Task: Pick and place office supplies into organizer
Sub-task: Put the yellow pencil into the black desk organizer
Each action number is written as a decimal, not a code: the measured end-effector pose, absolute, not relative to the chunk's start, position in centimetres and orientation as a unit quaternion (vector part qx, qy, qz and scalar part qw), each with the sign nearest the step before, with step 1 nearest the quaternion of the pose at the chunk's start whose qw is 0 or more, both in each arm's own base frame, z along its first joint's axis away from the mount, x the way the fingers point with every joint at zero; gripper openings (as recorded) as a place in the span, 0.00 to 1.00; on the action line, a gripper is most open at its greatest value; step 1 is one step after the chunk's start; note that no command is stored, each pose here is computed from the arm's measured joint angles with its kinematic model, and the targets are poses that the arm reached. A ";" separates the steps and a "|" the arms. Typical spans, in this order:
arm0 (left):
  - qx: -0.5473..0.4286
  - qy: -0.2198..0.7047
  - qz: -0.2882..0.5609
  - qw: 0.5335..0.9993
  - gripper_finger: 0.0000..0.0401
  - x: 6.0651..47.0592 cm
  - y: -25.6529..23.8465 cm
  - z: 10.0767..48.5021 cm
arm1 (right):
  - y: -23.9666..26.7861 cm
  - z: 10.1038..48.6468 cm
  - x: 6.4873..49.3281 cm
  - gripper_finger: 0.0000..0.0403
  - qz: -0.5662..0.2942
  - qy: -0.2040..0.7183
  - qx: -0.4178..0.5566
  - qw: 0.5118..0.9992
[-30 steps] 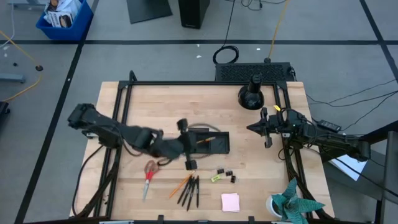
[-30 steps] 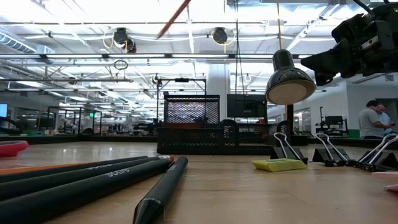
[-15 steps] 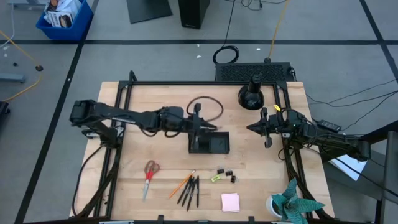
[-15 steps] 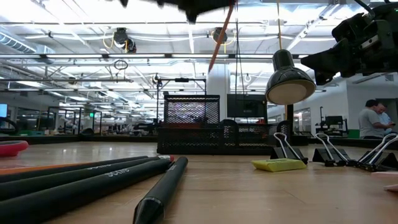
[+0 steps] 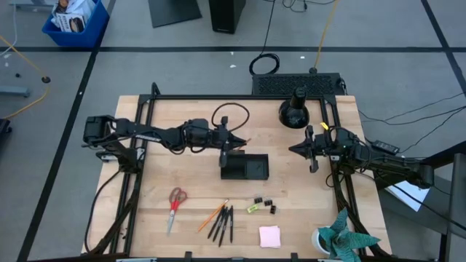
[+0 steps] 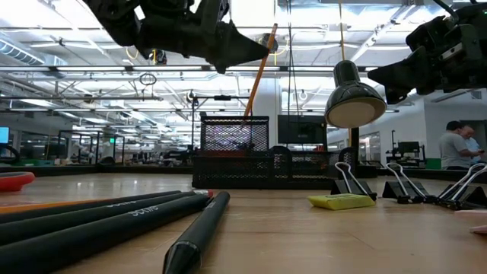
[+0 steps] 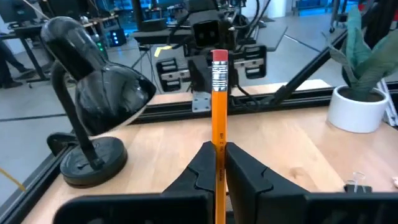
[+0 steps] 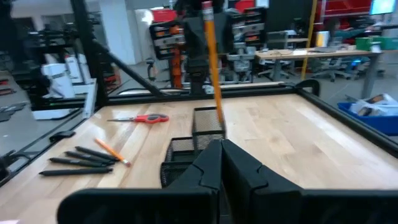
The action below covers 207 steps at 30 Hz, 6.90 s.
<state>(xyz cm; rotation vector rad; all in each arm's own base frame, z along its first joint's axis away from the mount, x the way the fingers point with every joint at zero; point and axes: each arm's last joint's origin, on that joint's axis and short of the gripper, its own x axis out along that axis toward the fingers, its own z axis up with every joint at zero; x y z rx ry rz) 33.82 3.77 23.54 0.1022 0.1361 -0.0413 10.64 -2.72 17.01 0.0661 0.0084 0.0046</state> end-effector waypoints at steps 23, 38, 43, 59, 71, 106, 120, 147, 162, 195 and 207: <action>0.014 0.103 -0.022 0.994 0.02 35.9 3.6 18.4 | -3.0 17.0 10.6 0.01 -0.039 0.003 0.033 0.999; 0.009 0.127 0.001 0.992 0.03 35.9 3.7 17.8 | -3.0 17.0 10.6 0.01 -0.039 0.003 0.034 0.999; -0.001 0.158 0.017 0.987 0.03 35.7 3.9 17.2 | -3.0 17.0 10.6 0.01 -0.038 0.003 0.034 0.999; -0.009 0.198 0.032 0.980 0.09 35.4 3.9 16.5 | -3.0 17.0 10.6 0.01 -0.038 0.003 0.035 0.999; -0.035 0.199 0.035 0.979 0.09 35.5 3.7 16.5 | -3.0 17.0 10.6 0.01 -0.038 0.003 0.035 0.999; 0.011 0.218 0.099 0.971 0.45 32.9 1.3 23.5 | -3.0 17.0 10.6 0.01 -0.038 0.003 0.046 0.998; -0.113 0.502 0.158 0.843 0.45 30.9 -9.6 24.6 | -3.0 17.0 10.6 0.01 -0.040 0.004 0.046 0.998; -0.202 0.577 0.142 0.778 0.45 30.7 -20.3 14.9 | -3.0 16.9 10.8 0.01 -0.044 0.010 0.048 0.998; -0.133 0.639 0.184 0.735 0.45 29.5 -19.5 13.3 | -3.2 16.8 10.8 0.01 -0.066 0.014 0.050 0.996; -0.169 0.618 0.211 0.739 0.45 33.5 -12.3 16.0 | -3.2 16.8 10.8 0.01 -0.065 0.014 0.051 0.996; -0.204 0.611 0.158 0.749 0.45 34.8 -11.3 15.8 | -3.2 16.7 10.8 0.01 -0.065 0.015 0.051 0.996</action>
